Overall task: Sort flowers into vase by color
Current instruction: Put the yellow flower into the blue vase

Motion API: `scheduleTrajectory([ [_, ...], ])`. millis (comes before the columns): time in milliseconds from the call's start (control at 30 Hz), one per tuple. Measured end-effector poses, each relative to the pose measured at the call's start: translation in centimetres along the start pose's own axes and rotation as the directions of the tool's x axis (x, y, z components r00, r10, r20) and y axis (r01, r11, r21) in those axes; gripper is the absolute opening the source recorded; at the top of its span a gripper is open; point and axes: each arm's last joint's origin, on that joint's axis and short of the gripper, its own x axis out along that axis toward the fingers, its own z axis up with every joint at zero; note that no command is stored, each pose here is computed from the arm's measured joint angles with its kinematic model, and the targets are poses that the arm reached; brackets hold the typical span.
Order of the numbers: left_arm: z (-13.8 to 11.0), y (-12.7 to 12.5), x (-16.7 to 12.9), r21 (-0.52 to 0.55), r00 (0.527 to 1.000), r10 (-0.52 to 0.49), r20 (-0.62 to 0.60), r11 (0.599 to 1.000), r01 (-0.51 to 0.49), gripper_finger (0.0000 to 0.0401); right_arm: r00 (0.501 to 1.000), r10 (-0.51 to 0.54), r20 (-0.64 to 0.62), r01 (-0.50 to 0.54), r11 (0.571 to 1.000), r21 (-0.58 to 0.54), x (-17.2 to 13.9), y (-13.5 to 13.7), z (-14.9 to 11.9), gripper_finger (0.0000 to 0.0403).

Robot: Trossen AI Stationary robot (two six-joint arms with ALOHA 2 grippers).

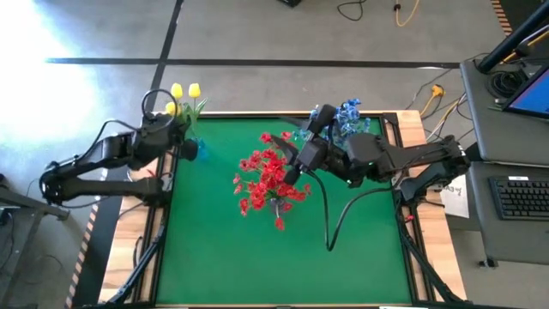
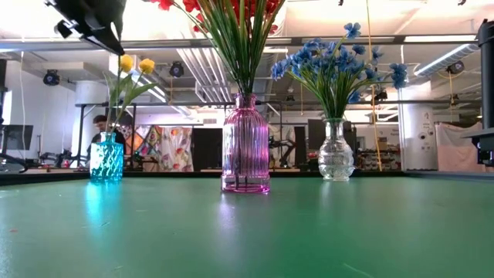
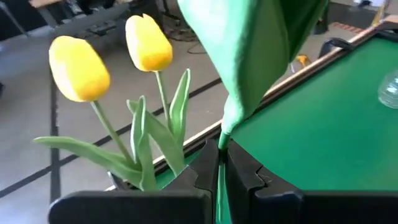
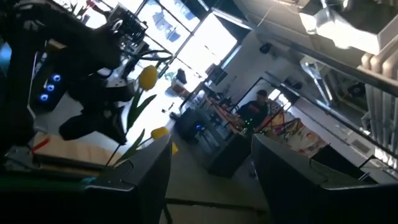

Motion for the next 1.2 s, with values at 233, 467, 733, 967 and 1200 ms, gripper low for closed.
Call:
scheduleTrajectory([
  [233,-0.1,2.2,1.3,-0.001,0.993,0.088,-0.081,0.996,-0.088,0.0,0.998,0.035,-0.043,-0.034,0.999,0.031,-0.4,-0.7,-0.6,0.0215],
  [467,-0.6,2.9,3.2,-0.052,0.998,0.03,-0.055,0.998,-0.033,0.0,0.996,0.048,-0.075,-0.046,0.998,0.037,-0.2,-0.6,-1.1,0.0215],
  [733,-1.6,3.0,4.1,-0.059,0.996,0.06,-0.065,0.996,-0.064,0.0,0.993,0.06,-0.097,-0.056,0.998,0.04,-0.1,-0.5,-1.4,0.0215],
  [967,-1.8,3.0,4.1,-0.076,0.996,0.06,-0.064,0.995,-0.065,0.0,0.993,0.059,-0.099,-0.055,0.998,0.043,0.0,-0.5,-1.4,0.0215],
  [1200,-1.8,3.2,3.6,-0.089,0.996,0.06,-0.071,0.994,-0.066,0.0,0.993,0.062,-0.101,-0.056,0.997,0.054,0.0,-0.4,-1.5,0.0215],
])
